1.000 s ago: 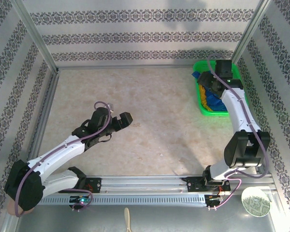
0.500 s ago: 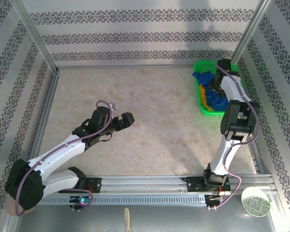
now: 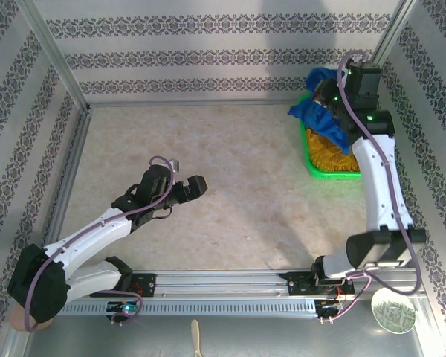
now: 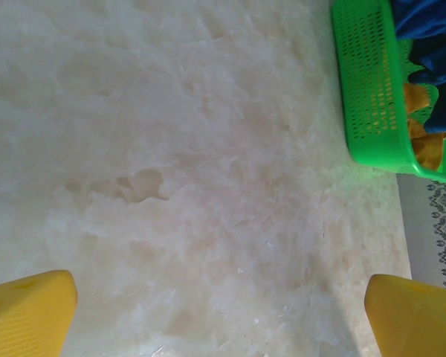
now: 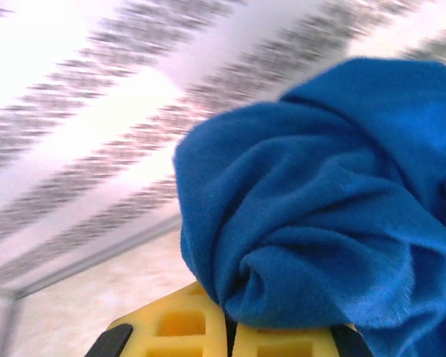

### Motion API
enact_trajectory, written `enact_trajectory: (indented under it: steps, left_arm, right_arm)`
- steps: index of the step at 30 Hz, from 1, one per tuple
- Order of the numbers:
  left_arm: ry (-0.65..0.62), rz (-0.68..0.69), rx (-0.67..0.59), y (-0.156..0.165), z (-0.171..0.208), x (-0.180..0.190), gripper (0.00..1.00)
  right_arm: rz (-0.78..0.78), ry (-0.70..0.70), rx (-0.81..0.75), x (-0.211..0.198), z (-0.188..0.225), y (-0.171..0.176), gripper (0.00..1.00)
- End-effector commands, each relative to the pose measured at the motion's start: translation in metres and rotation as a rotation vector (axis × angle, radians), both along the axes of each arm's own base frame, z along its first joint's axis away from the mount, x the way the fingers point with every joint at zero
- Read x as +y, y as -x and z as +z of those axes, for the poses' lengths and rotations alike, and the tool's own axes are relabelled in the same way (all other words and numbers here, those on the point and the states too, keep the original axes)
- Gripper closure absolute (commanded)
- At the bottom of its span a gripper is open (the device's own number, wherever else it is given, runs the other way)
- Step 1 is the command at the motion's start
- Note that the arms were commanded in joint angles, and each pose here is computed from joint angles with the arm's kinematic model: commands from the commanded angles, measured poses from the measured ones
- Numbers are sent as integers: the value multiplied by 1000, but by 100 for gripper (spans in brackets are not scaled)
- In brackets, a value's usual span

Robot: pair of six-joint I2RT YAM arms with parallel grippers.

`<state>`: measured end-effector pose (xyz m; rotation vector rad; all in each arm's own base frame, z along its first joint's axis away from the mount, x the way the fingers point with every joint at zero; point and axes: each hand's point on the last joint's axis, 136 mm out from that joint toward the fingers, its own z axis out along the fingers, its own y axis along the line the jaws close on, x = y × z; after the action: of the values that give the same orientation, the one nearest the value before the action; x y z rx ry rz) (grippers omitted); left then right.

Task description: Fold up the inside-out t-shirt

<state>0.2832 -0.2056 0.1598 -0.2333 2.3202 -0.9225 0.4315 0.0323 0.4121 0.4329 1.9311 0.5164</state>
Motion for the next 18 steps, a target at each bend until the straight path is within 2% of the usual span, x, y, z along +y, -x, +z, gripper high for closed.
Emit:
enact_trajectory:
  steps: [1, 4, 10, 18]
  left_arm:
    - [-26, -36, -63, -3, 27, -2, 1]
    - [-32, -34, -97, -4, 46, 2, 1]
    - [-25, -19, -165, 0, 75, 12, 1]
    - [-30, -3, -182, 13, 88, 24, 1]
  right_arm:
    - [218, -105, -137, 51, 58, 26, 100]
    - [318, -154, -186, 80, 85, 51, 100]
    - [496, -221, -211, 129, 107, 91, 100]
    - [604, -233, -139, 166, 81, 102, 100]
